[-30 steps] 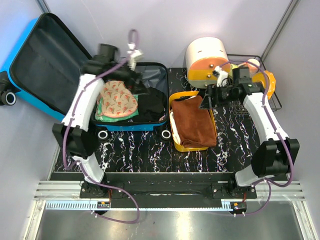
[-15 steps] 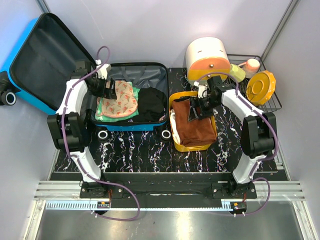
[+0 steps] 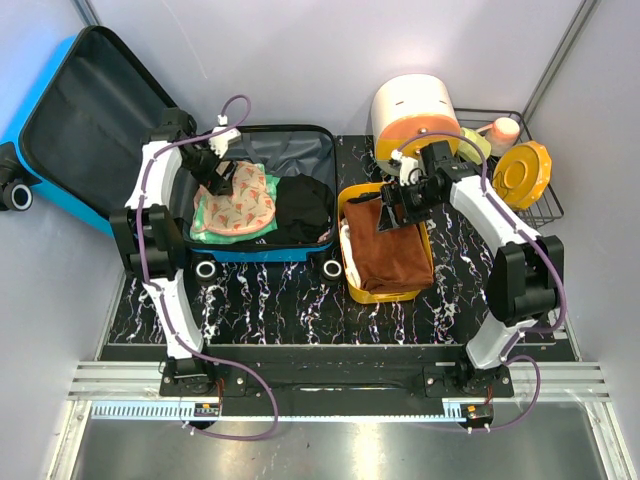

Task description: Open, take out, and arrange the luggage

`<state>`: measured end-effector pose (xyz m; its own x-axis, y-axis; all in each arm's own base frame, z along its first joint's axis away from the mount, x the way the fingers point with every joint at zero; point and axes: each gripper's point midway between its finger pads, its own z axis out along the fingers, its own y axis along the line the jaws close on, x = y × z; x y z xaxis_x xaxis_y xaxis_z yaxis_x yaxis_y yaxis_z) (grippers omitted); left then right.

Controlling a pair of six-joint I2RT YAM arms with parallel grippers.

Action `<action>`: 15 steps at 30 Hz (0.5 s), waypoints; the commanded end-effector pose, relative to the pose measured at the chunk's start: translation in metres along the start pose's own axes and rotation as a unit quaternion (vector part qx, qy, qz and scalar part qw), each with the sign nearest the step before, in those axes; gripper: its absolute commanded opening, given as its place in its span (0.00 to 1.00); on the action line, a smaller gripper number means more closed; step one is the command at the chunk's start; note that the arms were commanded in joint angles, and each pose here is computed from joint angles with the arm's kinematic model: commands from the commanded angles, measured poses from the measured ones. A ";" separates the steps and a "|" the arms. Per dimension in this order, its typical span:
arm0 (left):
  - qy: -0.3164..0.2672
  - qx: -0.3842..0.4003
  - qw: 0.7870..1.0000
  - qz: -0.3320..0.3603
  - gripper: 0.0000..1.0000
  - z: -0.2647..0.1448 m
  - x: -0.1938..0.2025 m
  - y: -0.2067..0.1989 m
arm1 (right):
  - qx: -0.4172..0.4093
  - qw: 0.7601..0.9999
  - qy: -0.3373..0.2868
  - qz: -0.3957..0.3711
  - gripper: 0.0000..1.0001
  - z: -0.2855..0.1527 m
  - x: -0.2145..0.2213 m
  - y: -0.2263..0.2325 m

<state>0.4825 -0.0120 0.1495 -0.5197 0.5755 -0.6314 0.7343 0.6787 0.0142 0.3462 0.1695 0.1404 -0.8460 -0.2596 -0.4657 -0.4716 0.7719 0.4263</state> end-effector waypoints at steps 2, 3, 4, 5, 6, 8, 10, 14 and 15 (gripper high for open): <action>0.013 0.108 0.992 0.067 0.91 0.019 0.014 -0.031 | 0.007 0.998 -0.045 -0.042 0.85 -0.029 -0.020 0.013; 0.017 0.120 0.990 0.066 0.90 0.022 0.018 -0.034 | 0.007 0.998 -0.045 -0.042 0.85 -0.030 -0.020 0.013; 0.020 0.136 0.989 0.059 0.89 0.025 0.024 -0.040 | 0.009 0.998 -0.049 -0.044 0.85 -0.033 -0.023 0.014; 0.026 0.144 0.988 0.054 0.87 0.030 0.030 -0.043 | 0.009 0.998 -0.051 -0.045 0.85 -0.034 -0.024 0.014; 0.030 0.146 0.988 0.048 0.83 0.033 0.031 -0.044 | 0.010 0.998 -0.053 -0.045 0.85 -0.035 -0.025 0.014; 0.039 0.154 0.987 0.031 0.61 0.036 0.035 -0.047 | 0.013 0.998 -0.052 -0.044 0.85 -0.036 -0.025 0.011; 0.033 0.156 0.987 0.022 0.43 0.033 0.031 -0.049 | 0.014 0.998 -0.052 -0.043 0.85 -0.037 -0.025 0.009; -0.021 0.120 0.992 0.035 0.05 -0.004 -0.014 -0.047 | 0.017 0.998 -0.056 -0.038 0.85 -0.042 -0.026 0.006; -0.032 0.112 0.992 0.038 0.00 -0.013 -0.024 -0.047 | 0.020 0.997 -0.061 -0.035 0.85 -0.046 -0.029 0.003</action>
<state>0.4656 -0.0372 0.1262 -0.4600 0.6251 -0.6306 0.8488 0.5180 -0.1058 0.3475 0.1620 0.1595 -0.8211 -0.2582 -0.5091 -0.4925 0.7714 0.4030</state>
